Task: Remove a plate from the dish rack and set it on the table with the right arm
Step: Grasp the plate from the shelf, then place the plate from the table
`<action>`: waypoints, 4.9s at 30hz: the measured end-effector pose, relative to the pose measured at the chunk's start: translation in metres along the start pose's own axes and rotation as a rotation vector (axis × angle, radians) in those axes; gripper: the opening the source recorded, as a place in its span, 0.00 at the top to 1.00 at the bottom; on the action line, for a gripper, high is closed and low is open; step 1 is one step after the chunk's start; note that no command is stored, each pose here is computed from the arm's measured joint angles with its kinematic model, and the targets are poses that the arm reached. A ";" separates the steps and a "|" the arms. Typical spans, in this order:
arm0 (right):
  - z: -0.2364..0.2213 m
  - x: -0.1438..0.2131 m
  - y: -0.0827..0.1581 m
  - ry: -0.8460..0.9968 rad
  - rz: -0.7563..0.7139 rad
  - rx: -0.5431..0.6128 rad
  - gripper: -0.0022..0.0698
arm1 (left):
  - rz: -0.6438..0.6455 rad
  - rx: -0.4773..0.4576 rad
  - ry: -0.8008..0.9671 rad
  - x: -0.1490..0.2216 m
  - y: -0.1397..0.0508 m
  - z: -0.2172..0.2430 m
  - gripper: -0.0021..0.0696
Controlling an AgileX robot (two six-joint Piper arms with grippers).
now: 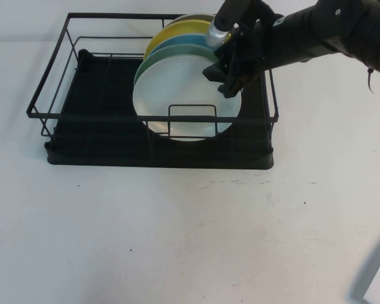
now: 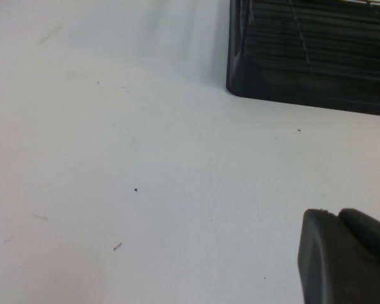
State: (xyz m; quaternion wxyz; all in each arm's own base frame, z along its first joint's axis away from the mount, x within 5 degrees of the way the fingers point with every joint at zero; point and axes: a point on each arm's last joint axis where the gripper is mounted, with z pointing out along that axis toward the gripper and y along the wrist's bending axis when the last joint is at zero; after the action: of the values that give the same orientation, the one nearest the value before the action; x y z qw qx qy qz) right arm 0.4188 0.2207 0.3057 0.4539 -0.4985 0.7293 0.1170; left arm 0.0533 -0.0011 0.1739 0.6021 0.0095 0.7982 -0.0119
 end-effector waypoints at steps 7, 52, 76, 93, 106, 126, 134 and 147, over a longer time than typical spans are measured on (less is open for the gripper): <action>0.008 0.004 0.002 0.011 -0.021 -0.009 0.53 | 0.000 0.000 0.000 0.000 0.000 0.000 0.98; -0.009 -0.014 -0.005 -0.046 -0.076 0.092 0.90 | 0.000 0.000 0.000 0.000 0.000 0.000 0.98; -0.146 -0.054 0.028 0.112 0.319 -0.008 0.91 | 0.000 0.000 0.000 0.000 0.000 0.000 0.98; -0.207 0.010 0.095 0.204 0.691 0.030 0.91 | 0.000 0.000 0.000 0.000 0.000 0.000 0.98; -0.154 0.085 0.133 0.217 1.080 -0.029 0.91 | 0.000 0.000 0.000 0.000 0.000 0.000 0.98; -0.031 0.109 0.128 0.269 1.200 -0.077 0.91 | 0.000 0.000 0.000 0.000 0.000 0.000 0.98; -0.012 0.116 0.123 0.273 1.214 -0.039 0.91 | 0.000 0.000 0.000 0.000 0.000 0.000 0.98; 0.003 0.126 0.126 0.301 1.293 -0.050 0.91 | 0.000 0.000 0.000 0.000 0.000 0.000 0.98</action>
State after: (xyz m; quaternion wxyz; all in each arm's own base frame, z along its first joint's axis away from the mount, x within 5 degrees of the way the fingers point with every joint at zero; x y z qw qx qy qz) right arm 0.3042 0.2043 0.1708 0.1737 0.0184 0.9340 0.3116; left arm 0.0533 -0.0011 0.1739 0.6021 0.0095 0.7982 -0.0119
